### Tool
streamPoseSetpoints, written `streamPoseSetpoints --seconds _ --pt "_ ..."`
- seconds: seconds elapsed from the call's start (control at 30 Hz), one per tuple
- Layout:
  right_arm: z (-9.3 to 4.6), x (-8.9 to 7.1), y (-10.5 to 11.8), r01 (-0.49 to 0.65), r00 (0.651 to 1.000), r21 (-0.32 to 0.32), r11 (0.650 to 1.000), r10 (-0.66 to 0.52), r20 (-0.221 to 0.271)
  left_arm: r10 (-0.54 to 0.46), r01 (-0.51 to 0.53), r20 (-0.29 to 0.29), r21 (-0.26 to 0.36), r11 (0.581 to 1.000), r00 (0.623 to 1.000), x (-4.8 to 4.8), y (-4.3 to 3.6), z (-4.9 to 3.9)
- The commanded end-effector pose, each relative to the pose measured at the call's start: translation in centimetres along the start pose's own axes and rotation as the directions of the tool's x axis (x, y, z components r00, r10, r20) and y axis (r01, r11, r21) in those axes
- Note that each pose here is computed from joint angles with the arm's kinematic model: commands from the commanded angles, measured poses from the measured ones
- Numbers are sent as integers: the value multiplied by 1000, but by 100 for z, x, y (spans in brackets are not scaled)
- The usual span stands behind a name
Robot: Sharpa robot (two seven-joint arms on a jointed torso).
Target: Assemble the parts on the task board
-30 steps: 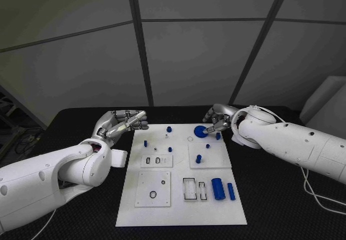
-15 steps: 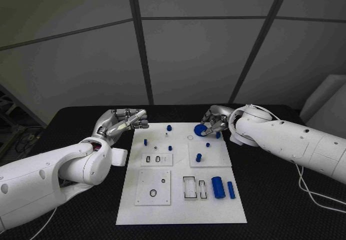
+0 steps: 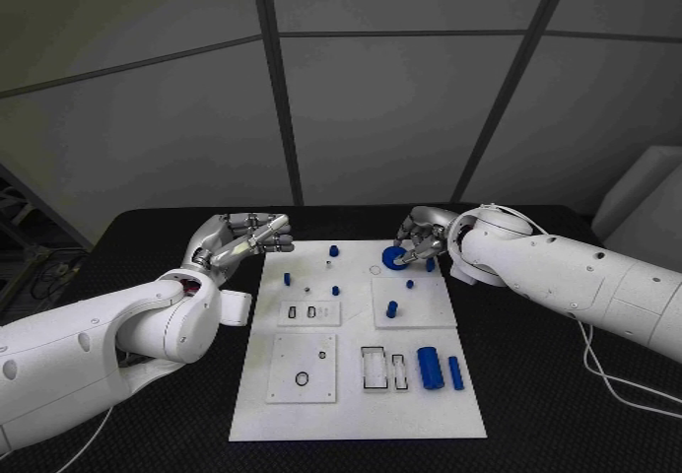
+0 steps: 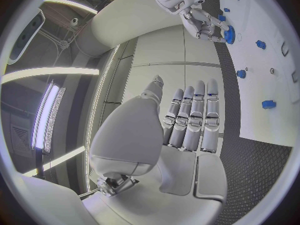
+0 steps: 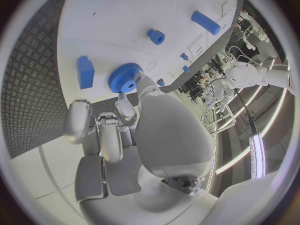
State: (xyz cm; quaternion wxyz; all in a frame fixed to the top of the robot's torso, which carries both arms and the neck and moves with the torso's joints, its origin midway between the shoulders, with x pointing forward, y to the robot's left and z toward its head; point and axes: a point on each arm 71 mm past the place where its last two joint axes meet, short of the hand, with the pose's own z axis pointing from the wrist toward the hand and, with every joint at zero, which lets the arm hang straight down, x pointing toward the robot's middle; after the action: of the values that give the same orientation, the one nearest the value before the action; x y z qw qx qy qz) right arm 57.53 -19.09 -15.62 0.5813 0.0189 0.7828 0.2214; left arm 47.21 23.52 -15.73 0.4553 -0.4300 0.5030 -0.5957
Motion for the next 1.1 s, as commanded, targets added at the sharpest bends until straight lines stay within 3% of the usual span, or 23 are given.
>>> streamPoseSetpoints --seconds 0.03,0.3,0.5,1.1 --pt "9 -4 20 34 999 -1 999 -34 9 -1 1 -14 8 1000 1000 15 -15 5" --pt "9 -25 86 144 988 -13 989 -143 62 -1 1 -15 1 1000 1000 8 -11 3" --pt "-31 -57 180 194 973 -53 980 -186 134 -1 1 -15 -1 1000 1000 8 -11 0" --pt "-147 -74 476 207 955 -160 965 -164 248 0 0 -13 0 1000 1000 5 -16 -8"
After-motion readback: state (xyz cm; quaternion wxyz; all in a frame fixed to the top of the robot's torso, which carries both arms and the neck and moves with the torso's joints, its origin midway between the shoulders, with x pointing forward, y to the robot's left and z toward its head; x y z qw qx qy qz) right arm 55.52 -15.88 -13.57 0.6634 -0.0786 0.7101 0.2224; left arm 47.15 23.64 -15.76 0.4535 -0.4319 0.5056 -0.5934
